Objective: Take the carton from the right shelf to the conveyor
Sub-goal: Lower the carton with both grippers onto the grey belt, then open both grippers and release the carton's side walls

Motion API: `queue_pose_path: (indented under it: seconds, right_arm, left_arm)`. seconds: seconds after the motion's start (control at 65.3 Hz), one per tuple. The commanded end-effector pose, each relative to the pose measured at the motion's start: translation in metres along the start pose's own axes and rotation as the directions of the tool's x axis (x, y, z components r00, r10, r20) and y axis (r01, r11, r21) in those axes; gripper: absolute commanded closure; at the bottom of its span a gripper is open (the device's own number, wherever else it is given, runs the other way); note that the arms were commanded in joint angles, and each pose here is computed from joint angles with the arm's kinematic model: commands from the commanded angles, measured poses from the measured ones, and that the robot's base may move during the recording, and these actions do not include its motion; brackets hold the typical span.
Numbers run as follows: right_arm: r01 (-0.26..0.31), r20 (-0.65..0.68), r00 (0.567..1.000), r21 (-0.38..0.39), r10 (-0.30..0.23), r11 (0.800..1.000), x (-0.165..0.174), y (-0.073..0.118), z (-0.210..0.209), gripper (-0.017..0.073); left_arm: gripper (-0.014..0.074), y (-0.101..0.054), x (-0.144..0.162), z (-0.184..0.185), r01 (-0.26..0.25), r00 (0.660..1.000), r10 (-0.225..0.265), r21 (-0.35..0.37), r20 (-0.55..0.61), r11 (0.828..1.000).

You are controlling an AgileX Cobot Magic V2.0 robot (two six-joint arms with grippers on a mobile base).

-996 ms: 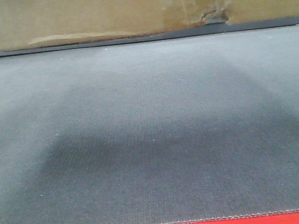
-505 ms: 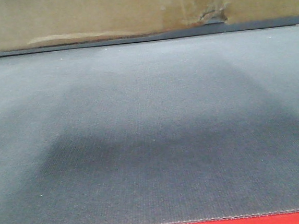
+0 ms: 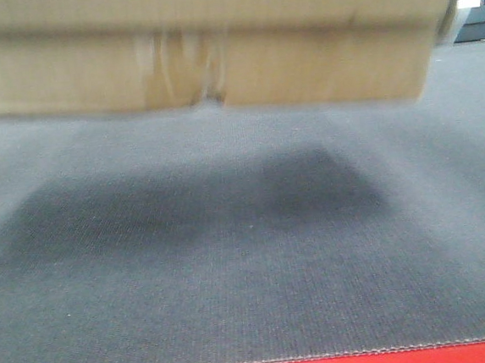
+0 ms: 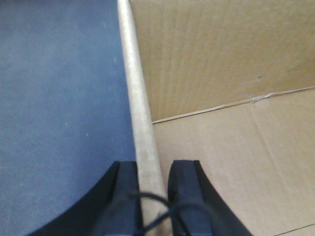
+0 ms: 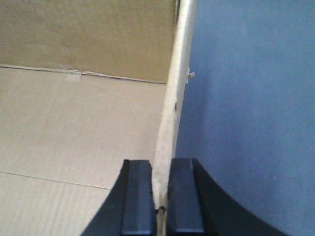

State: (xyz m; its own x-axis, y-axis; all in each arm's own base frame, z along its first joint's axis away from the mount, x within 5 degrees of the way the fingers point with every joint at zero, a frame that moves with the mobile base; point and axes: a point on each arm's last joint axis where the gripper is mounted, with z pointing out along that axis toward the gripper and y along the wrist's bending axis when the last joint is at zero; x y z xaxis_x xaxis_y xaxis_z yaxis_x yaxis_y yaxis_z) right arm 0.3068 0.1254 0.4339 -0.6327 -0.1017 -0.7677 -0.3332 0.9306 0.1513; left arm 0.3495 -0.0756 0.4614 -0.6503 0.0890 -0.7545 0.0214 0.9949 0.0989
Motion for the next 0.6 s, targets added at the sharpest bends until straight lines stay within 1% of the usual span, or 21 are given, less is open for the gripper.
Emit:
queue_pose_path:
  seconds: [0.0,0.092,0.26,0.368,0.429,0.475,0.505,0.536,0.551,0.582]
  right_arm:
    - [0.019,-0.008,1.0,0.036,-0.019,0.999,-0.001,-0.006,0.021,0.0627]
    - [0.017,-0.042,0.999,0.04,-0.015,0.999,0.002,-0.008,0.042,0.0627]
    - [0.014,-0.057,0.998,0.045,-0.011,0.999,0.004,-0.012,0.064,0.0627]
    - [0.013,-0.042,0.999,0.044,-0.011,0.999,0.003,-0.012,0.068,0.0627]
    - [0.013,-0.037,0.999,0.044,-0.012,0.999,0.003,-0.012,0.068,0.0617]
    - [0.013,-0.037,0.999,0.044,-0.012,0.999,0.003,-0.012,0.068,0.0563]
    - [0.013,-0.04,0.999,0.044,-0.012,0.999,0.003,-0.012,0.068,0.051]
    - [0.012,-0.045,0.999,0.046,-0.01,0.999,0.003,-0.012,0.068,0.0426]
    - [0.012,-0.047,0.999,0.046,-0.01,0.999,0.004,-0.012,0.068,0.0386]
    - [0.012,-0.052,0.999,0.046,-0.01,0.999,0.004,-0.012,0.067,0.0301]
  left_arm:
    - [0.061,-0.001,-0.001,0.022,-0.027,1.0,0.027,-0.005,-0.012,1.0]
    - [0.061,-0.004,0.003,0.045,-0.053,0.997,0.051,-0.032,-0.054,0.998]
    - [0.061,-0.01,0.008,0.075,-0.079,0.993,0.074,-0.045,-0.095,0.996]
    - [0.0609,-0.011,0.009,0.082,-0.088,0.992,0.083,-0.052,-0.1,0.995]
    - [0.0582,-0.011,0.009,0.083,-0.089,0.991,0.083,-0.052,-0.102,0.995]
    - [0.0522,-0.011,0.009,0.083,-0.089,0.991,0.083,-0.052,-0.102,0.995]
    - [0.0475,-0.011,0.009,0.082,-0.088,0.992,0.083,-0.052,-0.1,0.995]
    - [0.0418,-0.011,0.008,0.081,-0.087,0.992,0.082,-0.052,-0.097,0.995]
    - [0.037,-0.011,0.008,0.081,-0.087,0.992,0.082,-0.052,-0.097,0.995]
    - [0.0302,-0.011,0.008,0.079,-0.086,0.992,0.081,-0.052,-0.094,0.995]
